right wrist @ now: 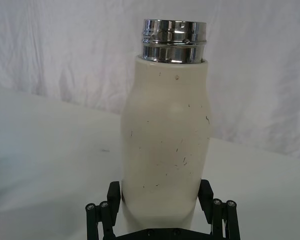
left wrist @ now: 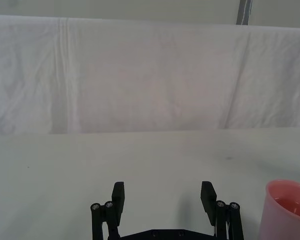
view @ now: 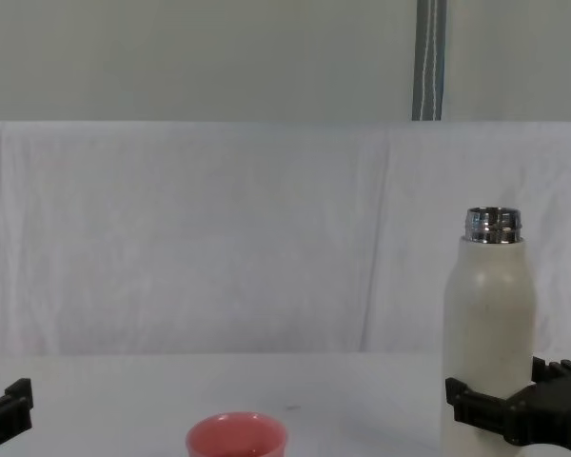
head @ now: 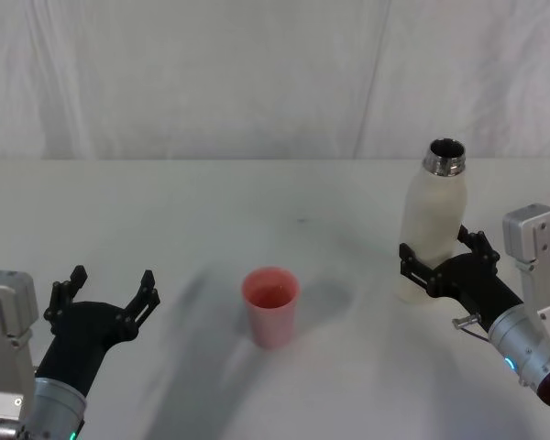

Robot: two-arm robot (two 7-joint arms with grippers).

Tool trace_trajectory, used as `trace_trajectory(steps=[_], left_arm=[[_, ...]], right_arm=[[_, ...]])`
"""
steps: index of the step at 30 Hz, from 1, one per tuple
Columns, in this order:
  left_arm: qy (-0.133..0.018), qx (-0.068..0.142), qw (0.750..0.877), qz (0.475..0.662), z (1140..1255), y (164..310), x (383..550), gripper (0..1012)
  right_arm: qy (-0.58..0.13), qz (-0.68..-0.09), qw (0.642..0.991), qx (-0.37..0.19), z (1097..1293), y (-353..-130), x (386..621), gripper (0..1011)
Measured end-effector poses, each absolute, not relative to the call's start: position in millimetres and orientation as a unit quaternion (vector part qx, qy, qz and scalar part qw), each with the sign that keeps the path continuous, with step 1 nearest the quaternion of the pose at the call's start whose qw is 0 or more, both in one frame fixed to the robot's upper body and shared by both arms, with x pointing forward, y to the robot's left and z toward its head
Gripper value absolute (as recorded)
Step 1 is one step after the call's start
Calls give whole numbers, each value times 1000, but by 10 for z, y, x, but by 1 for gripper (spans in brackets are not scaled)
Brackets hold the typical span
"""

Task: Grasp the thermos with one hand and pour water into the cup lid.

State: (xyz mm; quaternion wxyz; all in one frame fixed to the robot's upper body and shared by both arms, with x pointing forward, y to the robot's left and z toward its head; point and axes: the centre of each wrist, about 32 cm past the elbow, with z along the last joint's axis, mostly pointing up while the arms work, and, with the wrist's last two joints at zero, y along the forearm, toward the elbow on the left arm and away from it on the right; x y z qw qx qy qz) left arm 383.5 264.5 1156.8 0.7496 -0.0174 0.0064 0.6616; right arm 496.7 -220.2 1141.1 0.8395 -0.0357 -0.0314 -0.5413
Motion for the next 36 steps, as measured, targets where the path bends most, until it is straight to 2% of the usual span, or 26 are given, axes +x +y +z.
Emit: trace_trajectory(steps=[36], left_arm=[[6,-17,750,662,11568,2645,3835,1001]], right_arm=[[-23,-544,839,-30,11414,-2219,4952,1000]])
